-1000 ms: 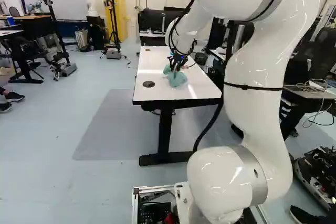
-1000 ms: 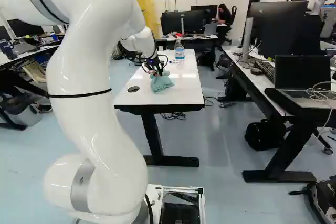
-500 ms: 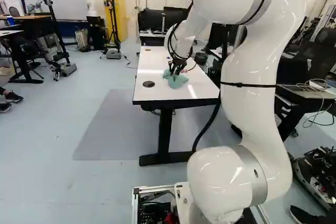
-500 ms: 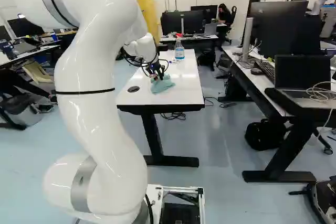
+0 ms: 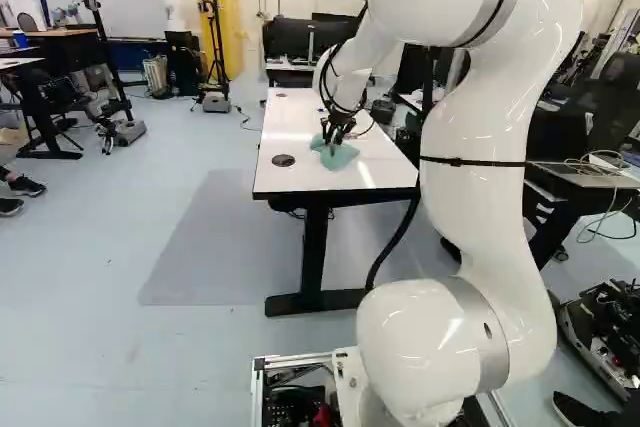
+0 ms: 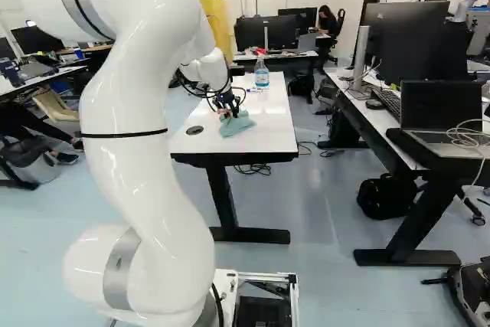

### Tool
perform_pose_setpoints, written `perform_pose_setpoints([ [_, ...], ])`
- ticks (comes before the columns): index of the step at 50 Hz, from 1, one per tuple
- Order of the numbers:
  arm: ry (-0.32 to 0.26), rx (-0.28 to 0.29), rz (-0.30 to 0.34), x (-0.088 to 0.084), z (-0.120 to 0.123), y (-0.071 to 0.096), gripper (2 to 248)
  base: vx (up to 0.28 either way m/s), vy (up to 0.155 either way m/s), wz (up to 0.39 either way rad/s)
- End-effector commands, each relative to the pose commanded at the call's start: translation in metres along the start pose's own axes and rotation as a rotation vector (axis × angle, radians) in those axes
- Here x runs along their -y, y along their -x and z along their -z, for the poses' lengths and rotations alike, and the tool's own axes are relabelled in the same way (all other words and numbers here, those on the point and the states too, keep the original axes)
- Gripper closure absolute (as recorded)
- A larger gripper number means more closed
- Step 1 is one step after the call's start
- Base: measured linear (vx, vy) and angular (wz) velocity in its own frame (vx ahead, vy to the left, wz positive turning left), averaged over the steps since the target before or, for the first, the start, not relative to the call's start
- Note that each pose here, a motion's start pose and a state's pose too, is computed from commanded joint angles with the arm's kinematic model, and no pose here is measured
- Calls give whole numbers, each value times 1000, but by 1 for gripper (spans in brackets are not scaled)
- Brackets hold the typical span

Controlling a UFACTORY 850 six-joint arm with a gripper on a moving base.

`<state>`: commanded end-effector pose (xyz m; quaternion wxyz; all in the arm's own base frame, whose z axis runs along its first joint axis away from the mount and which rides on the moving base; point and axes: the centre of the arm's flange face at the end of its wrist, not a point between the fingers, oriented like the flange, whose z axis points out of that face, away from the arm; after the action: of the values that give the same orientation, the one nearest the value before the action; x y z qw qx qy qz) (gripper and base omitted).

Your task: Clean the table with the green towel

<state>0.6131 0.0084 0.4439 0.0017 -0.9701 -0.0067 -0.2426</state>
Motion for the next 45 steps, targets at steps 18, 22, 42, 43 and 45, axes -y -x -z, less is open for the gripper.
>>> perform_pose_setpoints([
  [18,0,63,0,0,0,6,199,0,0,0],
  [22,0,72,0,0,0,6,199,0,0,0],
  [42,0,71,0,0,-1,4,199,0,0,0],
  [43,0,70,1,0,-2,3,199,0,0,0],
  [45,-1,68,1,1,-3,0,199,0,0,0],
])
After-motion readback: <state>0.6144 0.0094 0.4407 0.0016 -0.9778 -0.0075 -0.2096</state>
